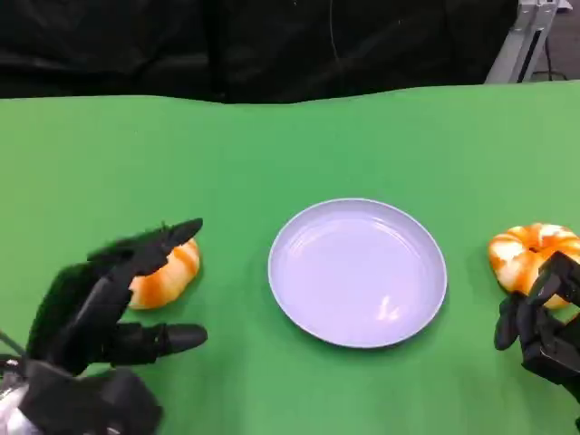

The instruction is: Grasp the bread from the table and place it into the plate.

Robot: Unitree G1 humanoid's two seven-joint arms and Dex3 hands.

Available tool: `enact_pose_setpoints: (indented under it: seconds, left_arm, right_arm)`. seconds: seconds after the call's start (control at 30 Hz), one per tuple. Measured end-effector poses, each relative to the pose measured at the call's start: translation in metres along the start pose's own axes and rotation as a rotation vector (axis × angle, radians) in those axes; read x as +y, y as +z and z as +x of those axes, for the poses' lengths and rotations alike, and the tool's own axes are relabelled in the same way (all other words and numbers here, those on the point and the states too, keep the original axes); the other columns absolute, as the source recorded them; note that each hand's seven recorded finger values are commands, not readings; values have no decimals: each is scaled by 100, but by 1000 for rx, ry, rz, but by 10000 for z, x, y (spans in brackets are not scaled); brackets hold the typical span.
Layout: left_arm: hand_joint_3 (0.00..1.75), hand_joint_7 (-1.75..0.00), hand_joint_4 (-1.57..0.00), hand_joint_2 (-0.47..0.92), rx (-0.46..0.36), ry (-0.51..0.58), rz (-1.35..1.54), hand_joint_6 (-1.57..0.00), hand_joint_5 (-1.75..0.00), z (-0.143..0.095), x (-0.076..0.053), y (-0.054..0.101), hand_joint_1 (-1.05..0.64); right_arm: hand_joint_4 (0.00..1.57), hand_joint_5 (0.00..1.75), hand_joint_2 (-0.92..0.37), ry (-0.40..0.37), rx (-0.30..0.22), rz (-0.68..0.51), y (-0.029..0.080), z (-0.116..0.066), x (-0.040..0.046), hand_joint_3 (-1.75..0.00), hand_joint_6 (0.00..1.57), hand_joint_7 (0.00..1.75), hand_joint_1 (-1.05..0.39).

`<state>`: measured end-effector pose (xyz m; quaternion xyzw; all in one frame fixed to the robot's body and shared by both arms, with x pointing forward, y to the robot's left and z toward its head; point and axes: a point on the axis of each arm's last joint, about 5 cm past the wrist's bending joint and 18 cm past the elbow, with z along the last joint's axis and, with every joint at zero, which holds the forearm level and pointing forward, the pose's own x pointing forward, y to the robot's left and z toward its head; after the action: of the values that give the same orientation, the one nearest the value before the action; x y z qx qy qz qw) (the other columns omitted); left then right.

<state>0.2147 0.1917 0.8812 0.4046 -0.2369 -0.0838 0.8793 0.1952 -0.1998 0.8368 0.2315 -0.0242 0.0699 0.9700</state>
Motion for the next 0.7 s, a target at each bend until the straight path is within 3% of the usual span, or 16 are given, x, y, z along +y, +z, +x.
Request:
enact_pose_setpoints:
  seconds: [0.1, 0.23, 0.7]
  left_arm:
    - [14, 0, -30, 92, -64, 15, 185, -35, 0, 37, 20, 10, -92]
    - [8, -1, -31, 92, -36, -70, 388, -36, -1, 185, 48, -7, -91]
    - [9, -1, -32, 92, -23, -151, 453, -36, -1, 368, 16, 14, -93]
  right_arm:
    - [94, 175, -45, -3, -2, 0, 8, 8, -10, -145, 76, 174, -6]
    - [94, 175, -45, -4, -5, -1, 16, 13, -15, -146, 76, 174, -6]
    - [94, 175, -46, -3, -5, -1, 14, 13, -15, -145, 76, 173, -6]
